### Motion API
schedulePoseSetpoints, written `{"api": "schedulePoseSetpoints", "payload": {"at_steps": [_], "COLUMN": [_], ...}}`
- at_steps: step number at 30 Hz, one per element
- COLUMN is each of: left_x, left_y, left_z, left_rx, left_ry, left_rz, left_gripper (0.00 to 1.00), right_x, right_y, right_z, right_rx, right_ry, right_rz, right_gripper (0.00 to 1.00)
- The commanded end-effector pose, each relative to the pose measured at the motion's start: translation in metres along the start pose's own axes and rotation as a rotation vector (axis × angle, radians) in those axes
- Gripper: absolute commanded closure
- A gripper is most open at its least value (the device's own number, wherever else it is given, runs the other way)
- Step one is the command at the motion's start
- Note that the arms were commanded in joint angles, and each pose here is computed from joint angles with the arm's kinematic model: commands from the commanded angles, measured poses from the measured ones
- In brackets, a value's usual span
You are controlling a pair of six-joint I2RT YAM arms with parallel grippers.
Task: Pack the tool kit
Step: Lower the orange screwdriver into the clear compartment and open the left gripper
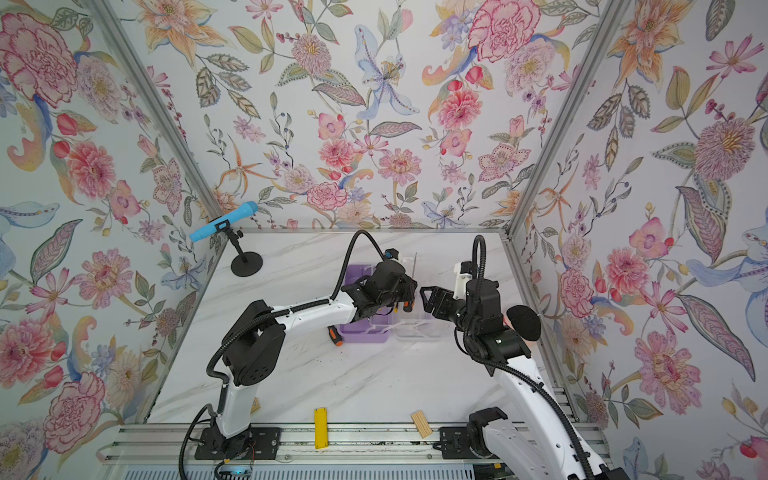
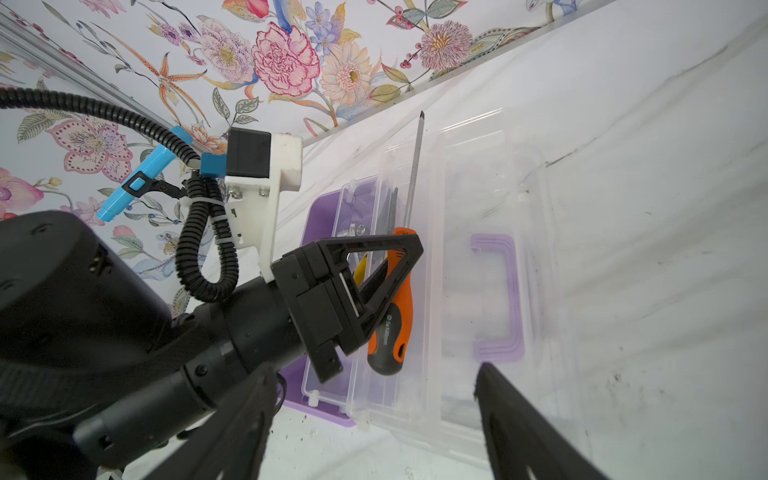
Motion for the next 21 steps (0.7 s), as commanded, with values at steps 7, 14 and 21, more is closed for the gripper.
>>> {"api": "schedulePoseSetpoints", "payload": {"at_steps": [7,14,21], "left_x": [-0.012,-0.026,-0.038], "left_y": [0.003,0.007,0.001], "left_z": [0.004,-0.001,0.009], "left_rx": [0.021,-0.043,-0.027], "left_ry": [-0.097,-0.159,-0.181], "left_rz": [0.027,0.079,0.093], "left_gripper": [1.0,1.0,1.0], "right_x": [-0.006,-0.004,-0.005], "right_y": [-0.008,-0.012,-0.012], "right_z": [-0.006,-0.006,-0.009], "right_rx": [0.017,0.022,0.02], "right_ry": [0.009,0.008,0.012], "right_rz": [0.006,-0.008,-0.012], "right_gripper": [0.22,0.21,0.2]}}
Point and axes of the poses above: each gripper's point midway between its finger pads, its own y axis out along the fingers, its own z axis along the line the jaws close on, x = y × z, the point moved 3 cm from there along -y, back along the fingers, and after that the axes turned 8 degrees about y, right-handed, at the moved point
